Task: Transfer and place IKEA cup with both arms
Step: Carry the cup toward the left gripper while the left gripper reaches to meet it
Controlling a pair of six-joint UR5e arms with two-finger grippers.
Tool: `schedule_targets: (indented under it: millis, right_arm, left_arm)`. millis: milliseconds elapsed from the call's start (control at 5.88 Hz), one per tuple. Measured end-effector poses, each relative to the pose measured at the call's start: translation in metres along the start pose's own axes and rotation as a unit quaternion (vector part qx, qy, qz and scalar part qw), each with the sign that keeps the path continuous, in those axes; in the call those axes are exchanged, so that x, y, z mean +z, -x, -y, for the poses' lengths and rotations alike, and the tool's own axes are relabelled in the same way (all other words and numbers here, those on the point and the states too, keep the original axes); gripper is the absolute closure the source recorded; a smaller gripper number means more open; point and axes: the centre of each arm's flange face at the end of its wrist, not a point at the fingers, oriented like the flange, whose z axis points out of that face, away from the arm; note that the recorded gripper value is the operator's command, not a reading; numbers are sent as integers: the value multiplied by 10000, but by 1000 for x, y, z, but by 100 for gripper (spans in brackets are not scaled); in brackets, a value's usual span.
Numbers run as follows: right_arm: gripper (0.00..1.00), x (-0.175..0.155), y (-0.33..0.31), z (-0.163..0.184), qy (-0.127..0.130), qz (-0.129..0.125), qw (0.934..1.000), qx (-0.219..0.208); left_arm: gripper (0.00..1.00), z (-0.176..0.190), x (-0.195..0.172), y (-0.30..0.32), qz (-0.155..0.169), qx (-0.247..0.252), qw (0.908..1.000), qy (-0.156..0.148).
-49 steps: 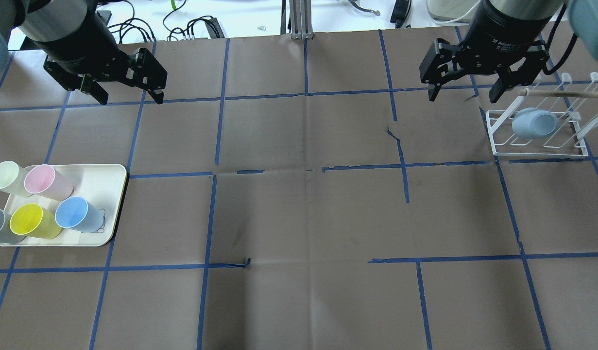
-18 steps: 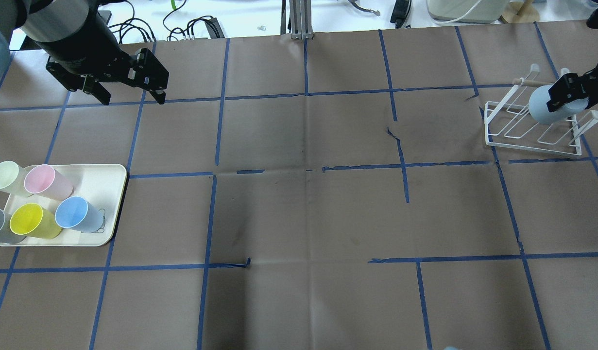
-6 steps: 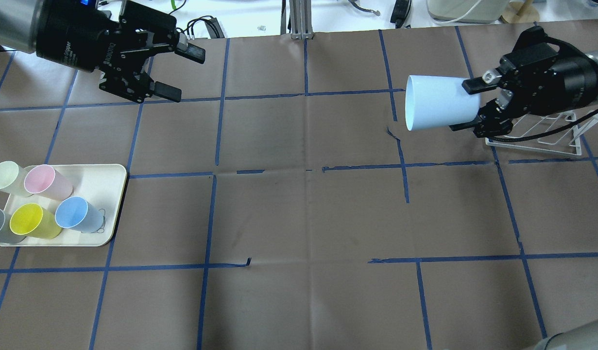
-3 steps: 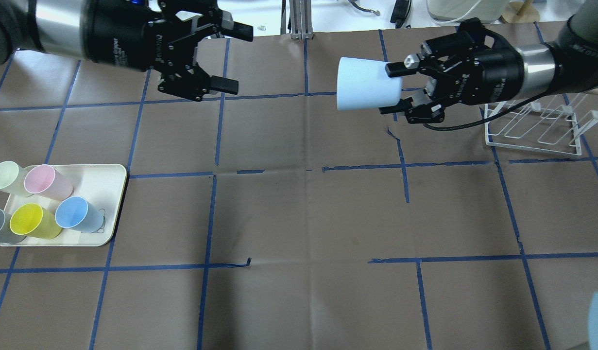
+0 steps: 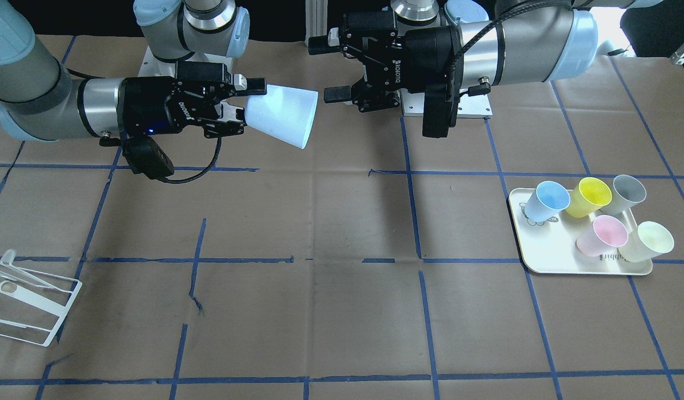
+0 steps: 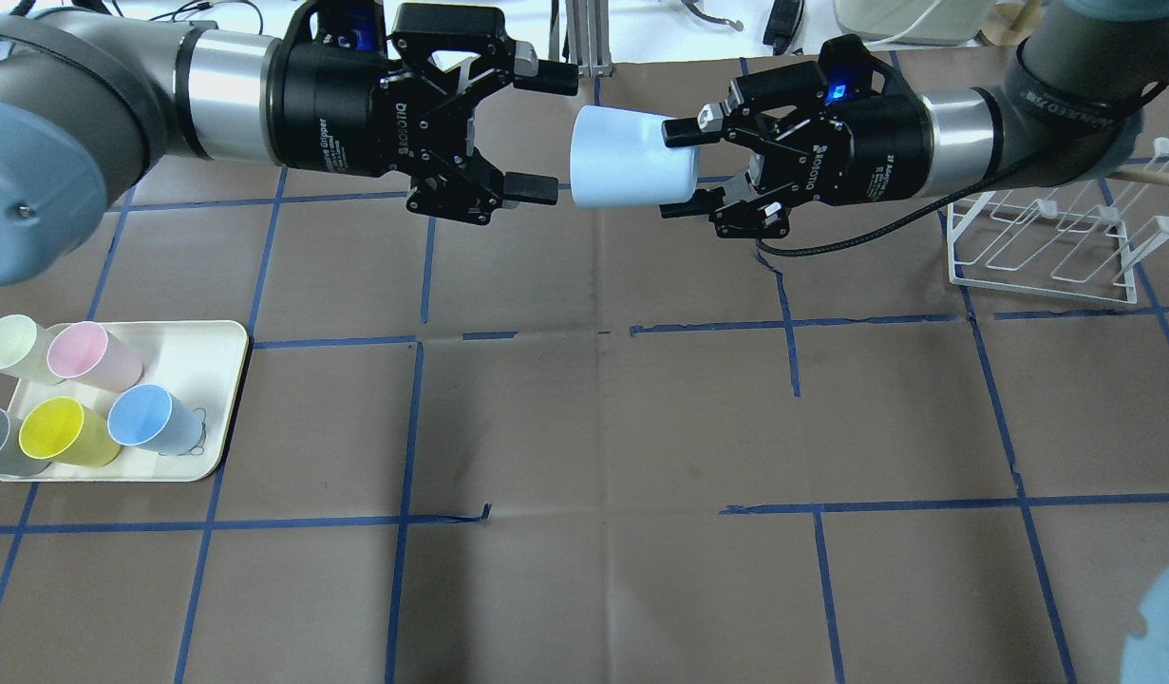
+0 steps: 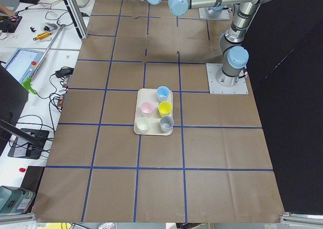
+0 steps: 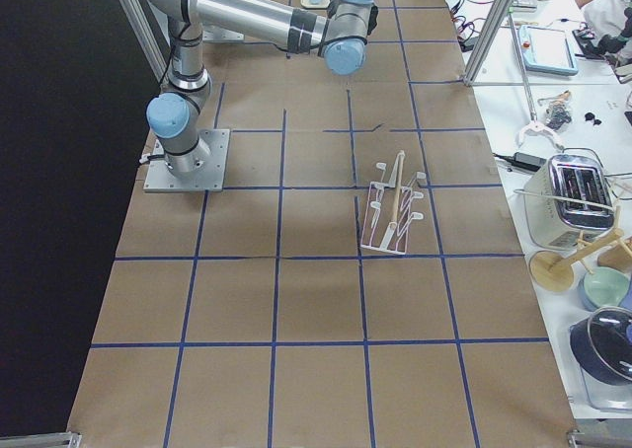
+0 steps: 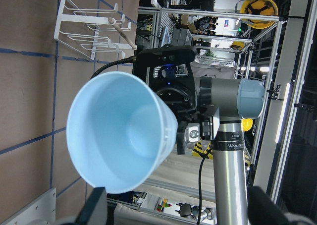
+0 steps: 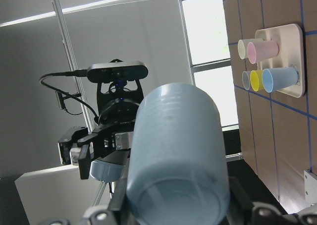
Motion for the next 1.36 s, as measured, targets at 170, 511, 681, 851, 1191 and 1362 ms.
schedule_targets:
  millis: [170, 511, 681, 851, 1191, 1362]
  right_arm:
    - [53, 1, 2, -1, -41, -1, 10000, -18]
    - [52, 2, 3, -2, -47, -3, 10000, -21]
    - [52, 2, 3, -2, -43, -3, 10000, -16]
    - [52, 2, 3, -2, -41, -3, 10000, -12]
    - [52, 2, 4, -3, -41, -5, 10000, -19]
    - [52, 2, 4, -3, -43, -5, 10000, -18]
  left_arm:
    - [2, 15, -12, 9, -24, 8, 9999, -135]
    - [2, 32, -17, 13, -106, 95, 9996, -242]
    - [3, 30, -10, 10, -211, 109, 9995, -214]
    - [11, 26, 2, 9, -256, 115, 9995, -115]
    - [70, 18, 21, 5, -241, 169, 9995, 70]
    - [91, 16, 22, 1, -223, 208, 9995, 80]
